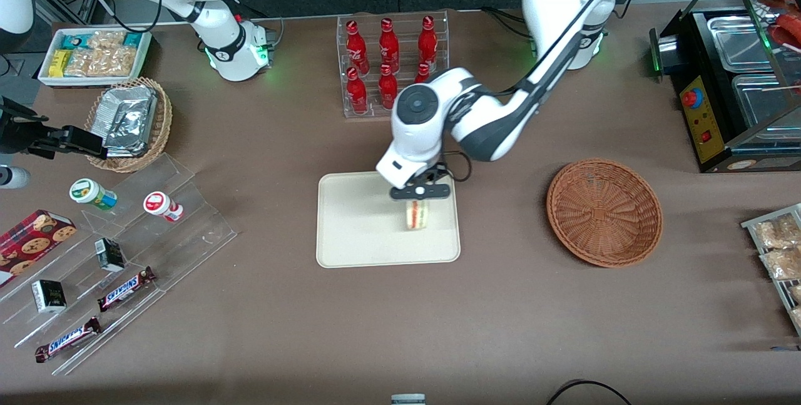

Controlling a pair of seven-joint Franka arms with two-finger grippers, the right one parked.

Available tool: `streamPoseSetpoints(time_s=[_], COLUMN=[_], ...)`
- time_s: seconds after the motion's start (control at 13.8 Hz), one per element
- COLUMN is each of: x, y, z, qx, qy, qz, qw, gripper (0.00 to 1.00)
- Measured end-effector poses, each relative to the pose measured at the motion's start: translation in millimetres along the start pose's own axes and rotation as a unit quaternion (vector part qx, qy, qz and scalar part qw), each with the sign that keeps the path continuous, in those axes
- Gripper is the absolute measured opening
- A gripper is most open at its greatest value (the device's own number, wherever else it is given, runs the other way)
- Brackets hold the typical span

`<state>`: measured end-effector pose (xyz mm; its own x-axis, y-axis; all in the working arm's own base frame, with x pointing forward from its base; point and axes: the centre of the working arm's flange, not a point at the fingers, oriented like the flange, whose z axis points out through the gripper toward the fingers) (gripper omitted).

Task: Place sandwich from basket to tray
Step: 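Lower the sandwich onto the tray and open the left gripper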

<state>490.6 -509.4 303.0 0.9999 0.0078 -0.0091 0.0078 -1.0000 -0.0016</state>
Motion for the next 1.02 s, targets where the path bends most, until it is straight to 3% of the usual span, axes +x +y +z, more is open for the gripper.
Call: streamPoseSetpoints(time_s=[0.65,0.8,1.02], x=[3,5,16], y=[29,29,27], z=[55,52,37], qx=[0.005,0.003,-0.002], qy=[0.005,0.009,0.021], qz=[-0.005,-0.014,-0.03], qw=[1.0,0.9999,0.9993], gripper=[0.15,0.3,0.61])
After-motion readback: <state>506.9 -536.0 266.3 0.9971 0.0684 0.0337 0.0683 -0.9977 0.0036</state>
